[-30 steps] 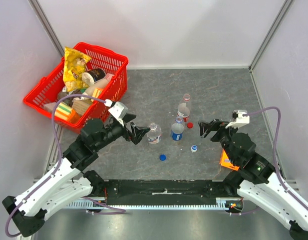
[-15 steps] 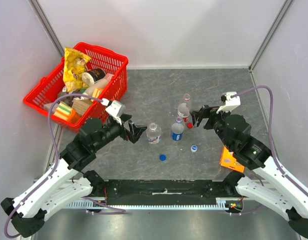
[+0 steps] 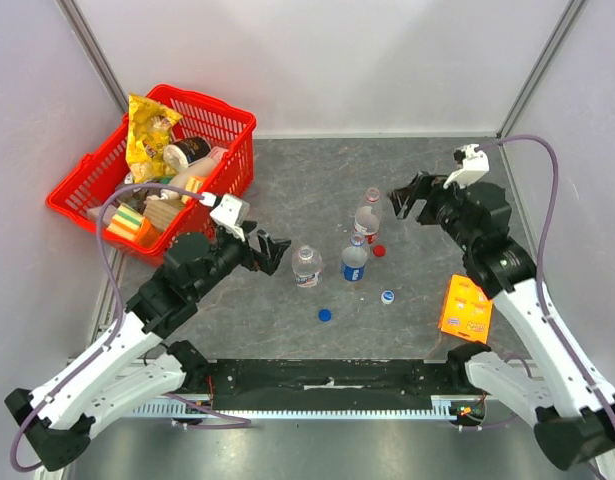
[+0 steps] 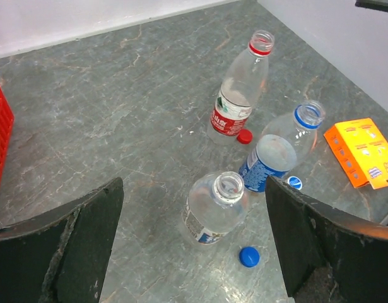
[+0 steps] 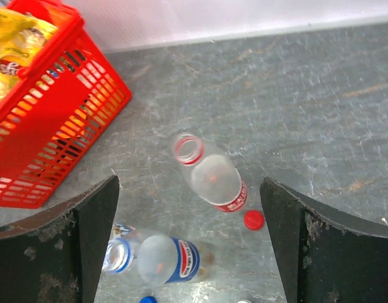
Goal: Unscrew the bottle caps
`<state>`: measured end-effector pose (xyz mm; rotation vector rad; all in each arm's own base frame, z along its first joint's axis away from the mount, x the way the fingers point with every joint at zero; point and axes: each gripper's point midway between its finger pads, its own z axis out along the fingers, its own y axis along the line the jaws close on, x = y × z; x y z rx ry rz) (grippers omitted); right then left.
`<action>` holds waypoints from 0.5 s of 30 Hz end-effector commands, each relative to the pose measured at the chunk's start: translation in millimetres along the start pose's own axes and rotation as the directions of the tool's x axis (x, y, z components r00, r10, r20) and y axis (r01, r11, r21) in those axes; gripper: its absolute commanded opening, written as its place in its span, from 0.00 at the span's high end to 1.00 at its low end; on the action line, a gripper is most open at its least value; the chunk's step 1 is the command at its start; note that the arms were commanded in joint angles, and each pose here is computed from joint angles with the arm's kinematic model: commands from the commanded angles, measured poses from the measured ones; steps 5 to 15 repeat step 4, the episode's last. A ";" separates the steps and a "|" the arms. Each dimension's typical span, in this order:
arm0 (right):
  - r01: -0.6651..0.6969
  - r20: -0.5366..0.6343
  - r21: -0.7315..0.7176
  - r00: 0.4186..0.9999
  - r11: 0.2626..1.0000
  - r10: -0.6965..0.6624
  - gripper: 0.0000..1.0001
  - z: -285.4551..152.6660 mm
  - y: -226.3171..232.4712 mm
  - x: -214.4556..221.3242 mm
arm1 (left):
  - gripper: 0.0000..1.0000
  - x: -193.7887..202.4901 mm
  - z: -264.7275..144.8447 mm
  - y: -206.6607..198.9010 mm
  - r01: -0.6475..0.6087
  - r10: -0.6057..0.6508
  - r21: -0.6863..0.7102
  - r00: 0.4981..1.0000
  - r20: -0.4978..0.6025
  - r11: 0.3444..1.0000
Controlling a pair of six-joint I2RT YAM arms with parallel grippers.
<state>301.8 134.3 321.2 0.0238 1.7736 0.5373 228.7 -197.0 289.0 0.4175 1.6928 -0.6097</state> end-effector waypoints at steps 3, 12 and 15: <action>-0.120 0.019 -0.003 0.993 0.993 0.120 0.02 17.9 -42.6 -20.1 | 0.02 -9.3 11.7 17.6 -0.022 0.030 -0.095 0.996 0.083 0.995; -0.128 0.032 0.064 0.991 0.990 0.126 0.02 20.5 -59.0 -19.1 | 0.02 -9.3 12.5 21.5 -0.027 0.038 -0.115 0.995 0.093 0.993; -0.128 0.032 0.064 0.991 0.990 0.126 0.02 20.5 -59.0 -19.1 | 0.02 -9.3 12.5 21.5 -0.027 0.038 -0.115 0.995 0.093 0.993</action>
